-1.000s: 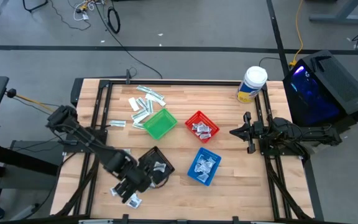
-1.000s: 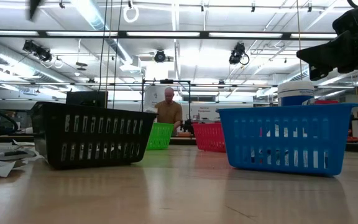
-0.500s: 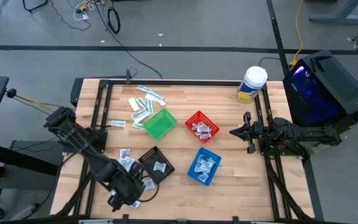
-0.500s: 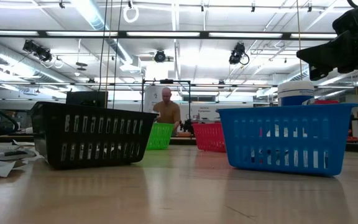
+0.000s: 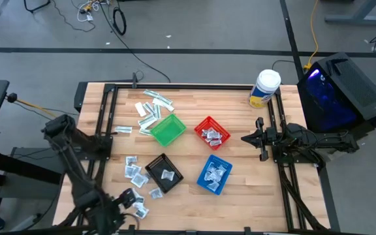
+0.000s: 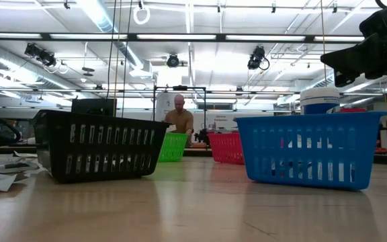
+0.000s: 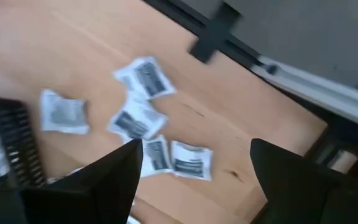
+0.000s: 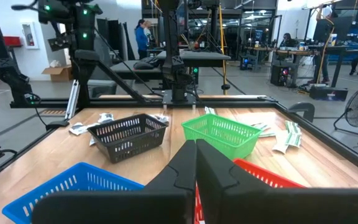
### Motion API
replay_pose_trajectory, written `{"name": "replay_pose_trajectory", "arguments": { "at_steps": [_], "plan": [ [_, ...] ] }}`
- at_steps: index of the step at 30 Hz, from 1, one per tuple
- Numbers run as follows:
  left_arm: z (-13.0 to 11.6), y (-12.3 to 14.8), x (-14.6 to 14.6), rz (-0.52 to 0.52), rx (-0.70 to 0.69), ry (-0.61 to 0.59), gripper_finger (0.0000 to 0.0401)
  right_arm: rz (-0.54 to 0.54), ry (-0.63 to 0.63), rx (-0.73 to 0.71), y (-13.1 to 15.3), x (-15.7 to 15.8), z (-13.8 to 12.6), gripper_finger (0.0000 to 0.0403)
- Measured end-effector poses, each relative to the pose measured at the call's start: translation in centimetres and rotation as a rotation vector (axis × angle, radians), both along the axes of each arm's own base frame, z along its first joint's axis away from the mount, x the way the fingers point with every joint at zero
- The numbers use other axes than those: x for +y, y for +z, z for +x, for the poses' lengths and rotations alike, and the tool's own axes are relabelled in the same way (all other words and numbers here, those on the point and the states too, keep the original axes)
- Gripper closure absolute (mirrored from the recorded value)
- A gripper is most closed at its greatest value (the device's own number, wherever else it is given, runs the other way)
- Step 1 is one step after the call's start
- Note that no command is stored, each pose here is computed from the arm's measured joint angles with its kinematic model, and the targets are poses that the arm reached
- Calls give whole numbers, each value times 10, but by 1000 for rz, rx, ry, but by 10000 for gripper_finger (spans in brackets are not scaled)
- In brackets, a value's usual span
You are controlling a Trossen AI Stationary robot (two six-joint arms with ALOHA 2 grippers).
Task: Pick & Place First Aid Supplies
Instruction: Put the black towelette pack into the black bin
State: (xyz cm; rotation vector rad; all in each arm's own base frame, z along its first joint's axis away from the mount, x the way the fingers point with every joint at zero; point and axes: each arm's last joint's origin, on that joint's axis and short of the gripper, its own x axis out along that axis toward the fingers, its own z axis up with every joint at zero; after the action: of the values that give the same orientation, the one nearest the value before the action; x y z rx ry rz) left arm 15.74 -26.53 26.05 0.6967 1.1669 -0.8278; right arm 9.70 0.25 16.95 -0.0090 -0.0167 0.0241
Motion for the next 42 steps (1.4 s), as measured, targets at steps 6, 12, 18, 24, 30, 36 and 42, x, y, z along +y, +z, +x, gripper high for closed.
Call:
{"name": "replay_pose_trajectory", "arguments": {
  "at_steps": [6,12,18,24,30,36,42],
  "plan": [
    [-19,-24,-7,10,-1,-66,94,0,0,0,0,0,0,390],
    [-29,-51,-2,40,15,-87,94,0,0,0,0,0,0,390],
    [-31,-70,3,37,12,-86,94,0,0,0,0,0,0,390],
    [-31,-86,6,8,-6,-81,94,0,0,0,0,0,0,390],
    [-31,-96,13,12,4,-6,94,0,0,0,0,0,0,390],
    [-26,-92,23,-29,-19,68,94,0,0,0,0,0,0,390],
    [-22,-90,24,-56,-29,87,94,0,0,0,0,0,0,390]
  ]
}}
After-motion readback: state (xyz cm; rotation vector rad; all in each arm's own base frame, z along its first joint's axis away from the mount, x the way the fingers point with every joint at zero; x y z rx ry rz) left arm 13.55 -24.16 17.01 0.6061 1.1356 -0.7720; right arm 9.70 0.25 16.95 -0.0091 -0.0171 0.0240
